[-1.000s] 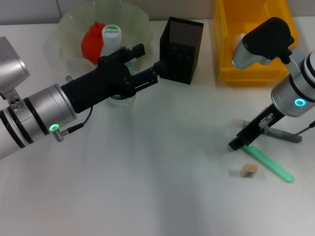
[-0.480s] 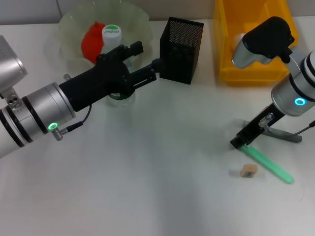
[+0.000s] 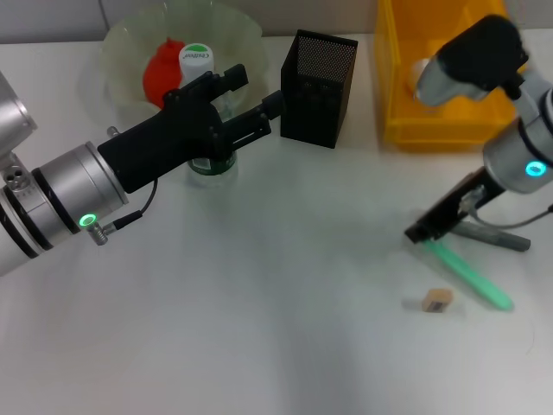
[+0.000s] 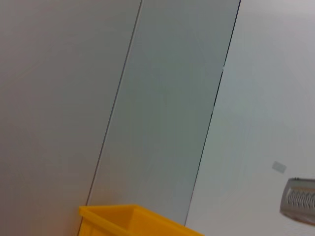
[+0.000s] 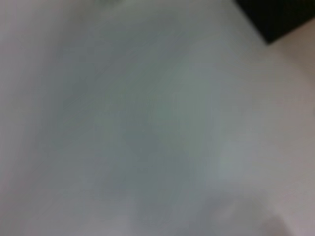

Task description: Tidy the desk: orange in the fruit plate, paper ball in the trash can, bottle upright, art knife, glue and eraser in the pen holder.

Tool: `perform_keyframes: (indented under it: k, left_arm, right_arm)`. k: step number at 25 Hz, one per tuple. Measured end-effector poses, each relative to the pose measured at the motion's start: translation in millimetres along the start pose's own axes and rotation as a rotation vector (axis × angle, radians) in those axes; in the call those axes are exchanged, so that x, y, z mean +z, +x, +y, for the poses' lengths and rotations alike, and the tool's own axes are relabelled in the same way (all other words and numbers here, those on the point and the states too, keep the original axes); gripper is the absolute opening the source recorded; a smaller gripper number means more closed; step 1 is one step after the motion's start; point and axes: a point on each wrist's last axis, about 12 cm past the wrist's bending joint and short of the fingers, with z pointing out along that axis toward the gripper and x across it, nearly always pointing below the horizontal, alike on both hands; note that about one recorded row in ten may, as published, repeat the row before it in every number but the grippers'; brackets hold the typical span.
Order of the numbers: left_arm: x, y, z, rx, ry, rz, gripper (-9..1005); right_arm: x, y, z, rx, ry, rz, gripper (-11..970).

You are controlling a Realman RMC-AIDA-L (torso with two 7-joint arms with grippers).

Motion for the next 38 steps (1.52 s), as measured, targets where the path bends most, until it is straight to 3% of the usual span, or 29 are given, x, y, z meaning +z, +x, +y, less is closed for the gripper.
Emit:
perform_keyframes:
  k: [6,13,24,38]
  left_arm:
    - [-2,-1,-2.0,0.006,0.019,-0.011,758]
    - [-9,-3,-0.1,0.003,-0.001,-0.037,757]
    - [-22,-5,2.7,0.014,-0.036,-0.082,756]
    - [-23,-2,1.3,0.053,-0.034,-0.076,755]
  right_arm:
    - [-35,-4,-5.7,-0.003,-0.026,-0.281,186]
    - [-63,6,-29.8,0.039,-0.073,-0.650,197]
    - [-37,-20,-40.1,-0.001,-0.141,-1.093,215]
    - [-3,-40,-37.4,-0.114,0.053,-1.352,237]
